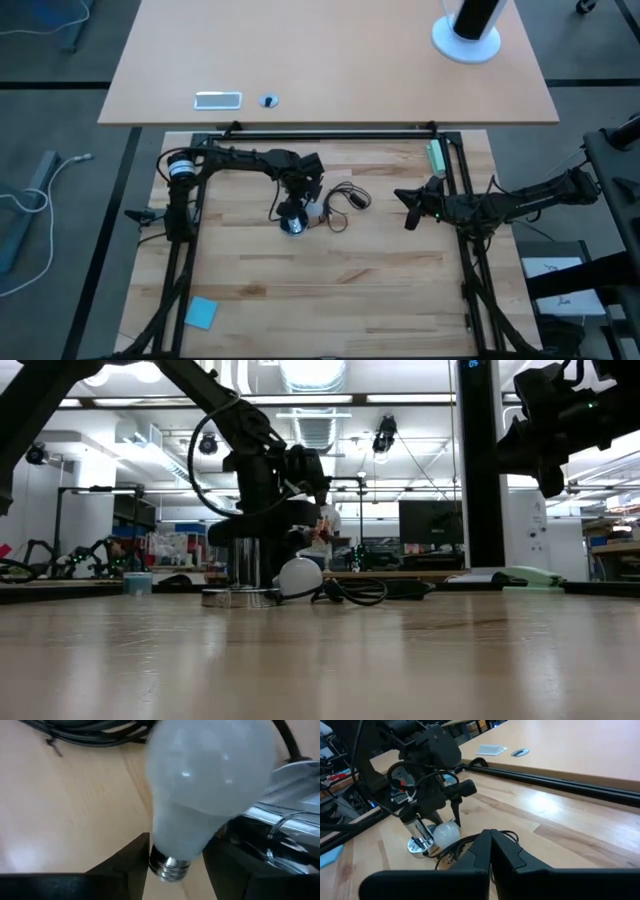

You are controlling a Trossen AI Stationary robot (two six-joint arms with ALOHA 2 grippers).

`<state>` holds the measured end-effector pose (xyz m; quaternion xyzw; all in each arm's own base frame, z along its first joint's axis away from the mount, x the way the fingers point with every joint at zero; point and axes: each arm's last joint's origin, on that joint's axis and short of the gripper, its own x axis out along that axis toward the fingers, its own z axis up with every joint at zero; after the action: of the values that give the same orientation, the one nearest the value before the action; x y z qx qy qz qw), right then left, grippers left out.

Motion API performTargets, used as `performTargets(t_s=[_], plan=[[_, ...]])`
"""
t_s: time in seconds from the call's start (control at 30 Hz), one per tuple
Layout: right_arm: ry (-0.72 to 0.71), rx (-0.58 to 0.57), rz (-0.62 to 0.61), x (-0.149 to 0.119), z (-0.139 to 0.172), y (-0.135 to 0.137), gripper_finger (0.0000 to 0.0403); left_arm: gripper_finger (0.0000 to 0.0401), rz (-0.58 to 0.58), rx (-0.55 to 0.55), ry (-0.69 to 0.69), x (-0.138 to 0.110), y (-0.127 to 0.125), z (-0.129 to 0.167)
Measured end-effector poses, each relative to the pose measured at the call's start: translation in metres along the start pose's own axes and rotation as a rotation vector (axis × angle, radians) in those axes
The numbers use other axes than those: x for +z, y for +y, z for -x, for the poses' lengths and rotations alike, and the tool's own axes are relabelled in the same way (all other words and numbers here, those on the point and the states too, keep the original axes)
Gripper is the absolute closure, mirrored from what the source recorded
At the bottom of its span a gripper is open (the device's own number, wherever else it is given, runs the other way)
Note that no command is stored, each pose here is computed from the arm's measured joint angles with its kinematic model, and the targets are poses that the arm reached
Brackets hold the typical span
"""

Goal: Screw lightbulb
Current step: Insert the lightbulb into the lamp

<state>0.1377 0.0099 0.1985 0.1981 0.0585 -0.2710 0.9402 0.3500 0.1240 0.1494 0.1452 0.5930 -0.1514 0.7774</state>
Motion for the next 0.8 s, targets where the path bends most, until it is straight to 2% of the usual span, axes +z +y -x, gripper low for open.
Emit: performTargets(t_s=[0.23, 0.67, 0.8], plan=[[0.000, 0.000, -0.001, 0.000, 0.000, 0.000, 0.0403, 0.0301, 0.000, 0.024, 0.006, 0.000, 0.003, 0.002], [0.000, 0.001, -0.002, 0.000, 0.000, 0.000, 0.0403, 0.0303, 0.033, 0.145, -0.015, 0.011, 0.023, 0.023], [0.000, 0.001, -0.002, 0.000, 0.000, 0.000, 0.0403, 0.0303, 0.082, 0.180, -0.053, 0.012, 0.028, 0.039]])
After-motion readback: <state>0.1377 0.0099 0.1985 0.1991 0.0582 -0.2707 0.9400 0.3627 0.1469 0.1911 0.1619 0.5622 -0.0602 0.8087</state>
